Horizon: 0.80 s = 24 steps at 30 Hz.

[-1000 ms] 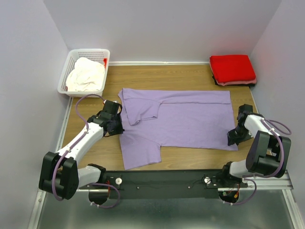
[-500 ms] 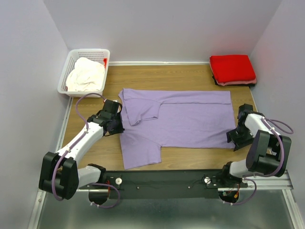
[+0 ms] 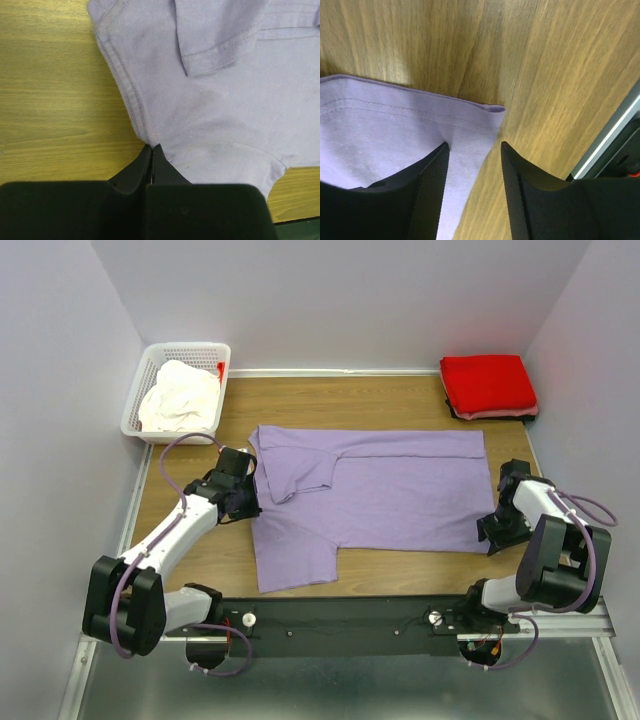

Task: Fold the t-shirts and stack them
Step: Fold the tshirt

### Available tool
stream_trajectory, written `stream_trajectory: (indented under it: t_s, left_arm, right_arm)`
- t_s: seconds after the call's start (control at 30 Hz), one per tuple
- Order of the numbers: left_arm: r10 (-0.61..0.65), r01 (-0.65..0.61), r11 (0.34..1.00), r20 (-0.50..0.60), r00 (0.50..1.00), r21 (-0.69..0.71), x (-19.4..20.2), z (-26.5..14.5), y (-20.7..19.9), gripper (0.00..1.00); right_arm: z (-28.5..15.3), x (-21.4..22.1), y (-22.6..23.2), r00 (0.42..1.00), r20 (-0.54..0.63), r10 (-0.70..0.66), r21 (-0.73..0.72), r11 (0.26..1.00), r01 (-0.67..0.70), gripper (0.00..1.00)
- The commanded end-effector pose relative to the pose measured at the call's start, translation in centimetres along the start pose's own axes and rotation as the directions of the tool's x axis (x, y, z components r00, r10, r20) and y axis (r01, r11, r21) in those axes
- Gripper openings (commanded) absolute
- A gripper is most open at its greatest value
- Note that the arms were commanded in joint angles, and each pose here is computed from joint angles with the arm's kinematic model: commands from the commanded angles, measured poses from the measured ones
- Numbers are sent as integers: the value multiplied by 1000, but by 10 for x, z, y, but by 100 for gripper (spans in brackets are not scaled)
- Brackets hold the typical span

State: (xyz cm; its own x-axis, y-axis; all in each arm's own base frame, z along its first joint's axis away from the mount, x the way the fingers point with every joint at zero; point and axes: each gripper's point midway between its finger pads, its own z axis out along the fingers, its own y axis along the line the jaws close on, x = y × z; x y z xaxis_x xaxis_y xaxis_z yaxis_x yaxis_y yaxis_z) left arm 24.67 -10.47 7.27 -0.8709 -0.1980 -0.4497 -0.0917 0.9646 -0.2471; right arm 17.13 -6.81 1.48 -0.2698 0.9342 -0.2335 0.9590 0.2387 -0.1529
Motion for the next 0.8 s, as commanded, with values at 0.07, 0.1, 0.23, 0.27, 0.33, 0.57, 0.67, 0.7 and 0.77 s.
stream_trajectory:
  t_s: [0.07,0.1,0.23,0.27,0.33,0.57,0.67,0.7,0.77]
  left_arm:
    - [18,-18,999,10,1000,27,-8,-2,-8,0]
    - [18,-18,999,7,1000,26,-8,-2,-8,0]
    - [18,-19,999,5,1000,26,-10,-1,-9,0]
    - [21,-21,999,2,1000,25,-8,-1,-9,0]
    - [20,-20,1000,0,1000,24,-8,-1,-9,0]
    - [21,-21,1000,-3,1000,23,-7,-2,-8,0]
    - [21,-21,1000,-2,1000,16,-7,-3,-7,0]
    - [20,-20,1000,-1,1000,16,-8,-3,-7,0]
    - [18,-18,1000,-4,1000,14,-7,-3,-7,0]
  right_arm:
    - [28,9,0,998,-9,56,15,998,-56,52]
    - [29,11,-1,998,-12,55,18,998,-55,52]
    - [37,18,-3,998,-29,55,14,998,-55,49]
    - [39,20,-3,998,-33,57,11,998,-57,49]
    - [41,23,-3,998,-39,58,3,998,-58,45]
    - [45,32,4,995,-67,69,-54,996,-73,43]
    - [47,35,5,995,-78,67,-62,995,-72,35]
    - [48,35,5,995,-82,65,-62,996,-70,30]
    - [46,33,6,995,-77,64,-71,995,-70,25]
